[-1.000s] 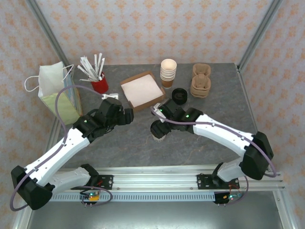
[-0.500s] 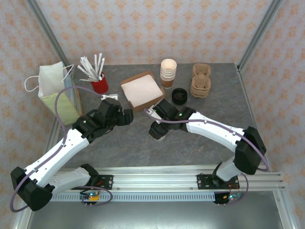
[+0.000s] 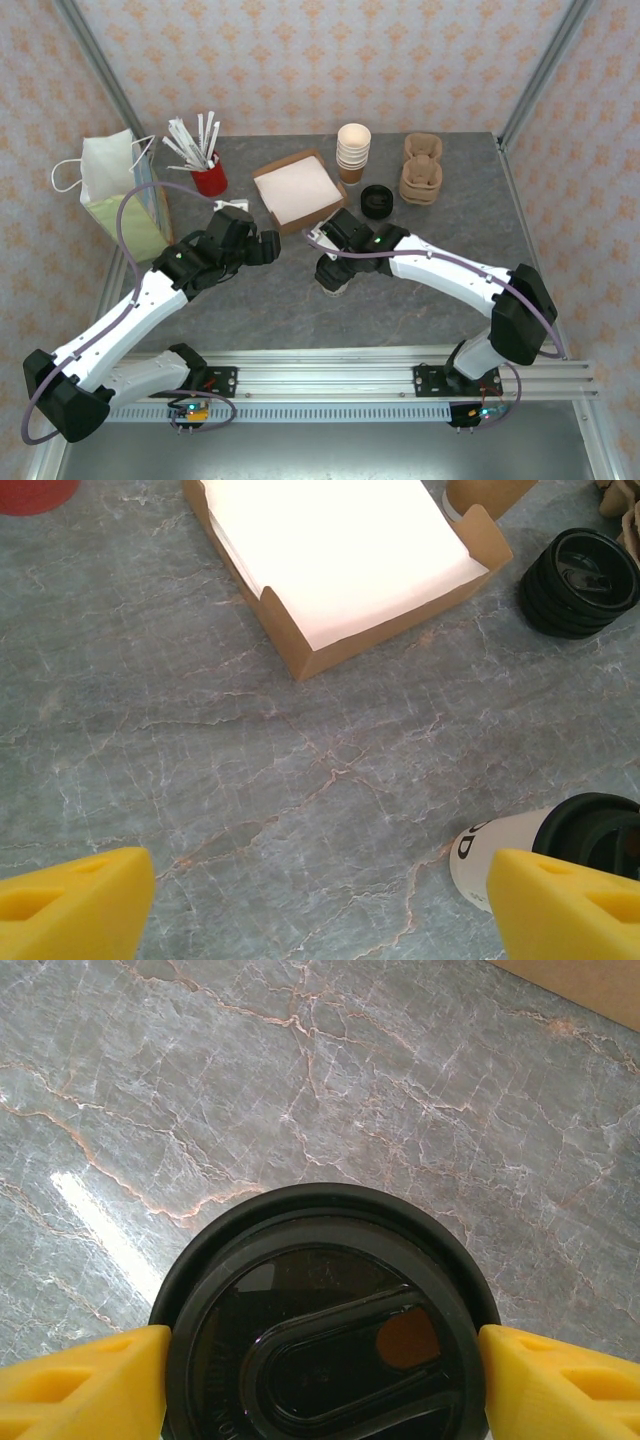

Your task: Pack the takeout coffee

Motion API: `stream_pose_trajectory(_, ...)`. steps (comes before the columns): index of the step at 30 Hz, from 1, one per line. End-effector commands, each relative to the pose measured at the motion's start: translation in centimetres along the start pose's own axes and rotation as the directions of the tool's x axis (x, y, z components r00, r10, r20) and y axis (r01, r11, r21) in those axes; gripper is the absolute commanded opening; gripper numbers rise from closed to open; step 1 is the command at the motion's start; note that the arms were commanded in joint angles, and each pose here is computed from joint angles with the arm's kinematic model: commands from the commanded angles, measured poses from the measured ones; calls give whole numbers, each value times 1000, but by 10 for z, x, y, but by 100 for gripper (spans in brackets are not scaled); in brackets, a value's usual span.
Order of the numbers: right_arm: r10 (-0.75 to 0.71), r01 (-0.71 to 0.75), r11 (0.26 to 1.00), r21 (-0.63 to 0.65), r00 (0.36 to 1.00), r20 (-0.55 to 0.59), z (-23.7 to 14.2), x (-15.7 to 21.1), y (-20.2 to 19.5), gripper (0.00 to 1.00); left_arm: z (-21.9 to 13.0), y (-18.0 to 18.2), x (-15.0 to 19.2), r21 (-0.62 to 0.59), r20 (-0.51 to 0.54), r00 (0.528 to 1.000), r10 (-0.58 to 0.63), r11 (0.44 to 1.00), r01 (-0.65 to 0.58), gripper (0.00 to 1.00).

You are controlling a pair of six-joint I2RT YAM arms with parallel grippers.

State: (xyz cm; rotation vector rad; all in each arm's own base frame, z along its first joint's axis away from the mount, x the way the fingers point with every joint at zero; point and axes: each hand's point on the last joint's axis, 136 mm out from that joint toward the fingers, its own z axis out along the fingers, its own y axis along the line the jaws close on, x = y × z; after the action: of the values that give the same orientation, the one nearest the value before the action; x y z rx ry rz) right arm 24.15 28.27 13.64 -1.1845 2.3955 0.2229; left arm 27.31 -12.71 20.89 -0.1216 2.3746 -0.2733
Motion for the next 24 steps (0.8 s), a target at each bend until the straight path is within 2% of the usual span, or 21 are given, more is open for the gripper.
stream_pose_trajectory(1, 14, -12, 999, 34, 998, -53, 5, 18, -3, 76, -2, 7, 3, -16, -4, 1000, -6, 1000, 6, 87)
stream_pose_trajectory(14, 50, -41, 997, 63, 989, -136, 17, 46, -3, 67, -4, 4, -2, -13, 1, 1000, -8, 1000, 8, 87)
stream_pose_trajectory(24, 78, -63, 996, 64, 957, -279, 25, 70, 0, 62, -5, 4, -5, -21, -1, 1000, -4, 1000, 4, 86)
